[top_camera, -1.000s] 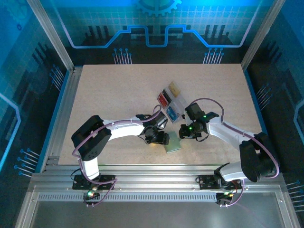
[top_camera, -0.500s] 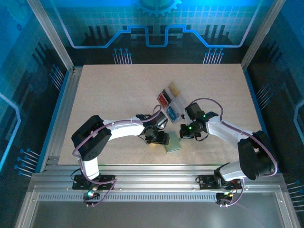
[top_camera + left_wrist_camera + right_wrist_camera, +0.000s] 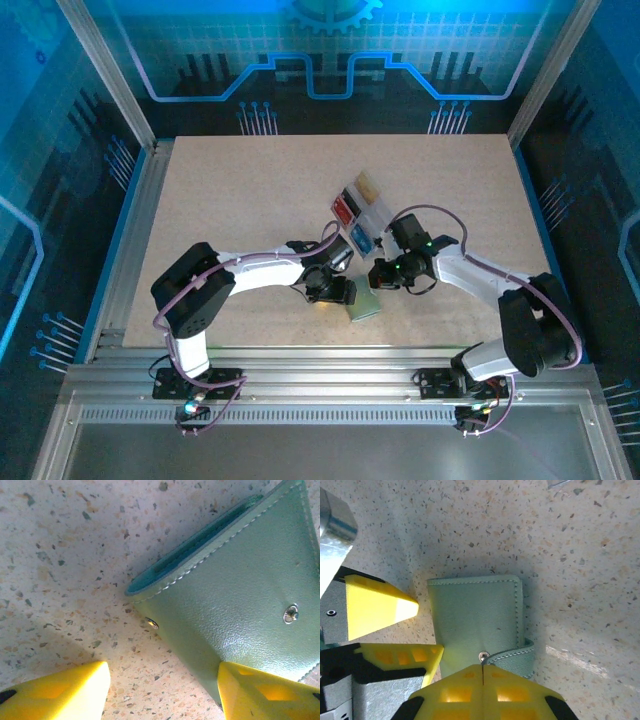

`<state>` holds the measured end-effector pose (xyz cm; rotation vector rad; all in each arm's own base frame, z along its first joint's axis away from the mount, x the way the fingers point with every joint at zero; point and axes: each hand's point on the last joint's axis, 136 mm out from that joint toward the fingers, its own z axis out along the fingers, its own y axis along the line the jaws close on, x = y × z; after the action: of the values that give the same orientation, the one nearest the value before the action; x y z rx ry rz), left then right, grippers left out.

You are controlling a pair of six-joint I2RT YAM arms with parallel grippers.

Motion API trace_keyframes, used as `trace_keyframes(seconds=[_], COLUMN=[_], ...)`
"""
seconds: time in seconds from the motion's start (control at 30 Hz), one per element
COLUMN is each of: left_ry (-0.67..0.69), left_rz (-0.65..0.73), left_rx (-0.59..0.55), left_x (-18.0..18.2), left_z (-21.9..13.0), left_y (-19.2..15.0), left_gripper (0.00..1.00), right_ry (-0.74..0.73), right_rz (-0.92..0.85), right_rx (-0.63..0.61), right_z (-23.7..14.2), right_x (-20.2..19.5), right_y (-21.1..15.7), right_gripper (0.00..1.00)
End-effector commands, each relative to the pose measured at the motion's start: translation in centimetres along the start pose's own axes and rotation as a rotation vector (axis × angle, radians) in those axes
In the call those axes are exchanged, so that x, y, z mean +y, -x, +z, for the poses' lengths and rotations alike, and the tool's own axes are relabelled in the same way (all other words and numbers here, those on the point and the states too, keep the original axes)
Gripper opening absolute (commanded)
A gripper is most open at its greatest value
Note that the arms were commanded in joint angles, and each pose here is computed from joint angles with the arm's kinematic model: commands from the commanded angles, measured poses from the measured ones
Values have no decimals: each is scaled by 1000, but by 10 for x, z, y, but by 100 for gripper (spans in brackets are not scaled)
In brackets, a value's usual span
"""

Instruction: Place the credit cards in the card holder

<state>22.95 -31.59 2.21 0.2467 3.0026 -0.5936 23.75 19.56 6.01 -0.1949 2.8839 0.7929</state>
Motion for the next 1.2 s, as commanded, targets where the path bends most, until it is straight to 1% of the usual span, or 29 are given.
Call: trace_keyframes(seconds=[0.0, 0.3, 0.7, 1.17], left_ry=[24, 21, 15, 10], left_rz=[3, -1, -2, -6], left_rx=[23, 27, 23, 23], left_x=[6, 6, 6, 6], left_z=[13, 15, 16, 16], left_y=[-6, -8, -8, -9], left_gripper=[60, 60, 60, 60], right_ry=[25, 10, 29, -13], right_rz=[-7, -25, -22, 1], right_rx=[45, 92, 106, 148], right_z=[11, 23, 28, 40], right_x=[4, 6, 10, -3], right_y=[-7, -15, -12, -24], right_gripper=[0, 0, 0, 0])
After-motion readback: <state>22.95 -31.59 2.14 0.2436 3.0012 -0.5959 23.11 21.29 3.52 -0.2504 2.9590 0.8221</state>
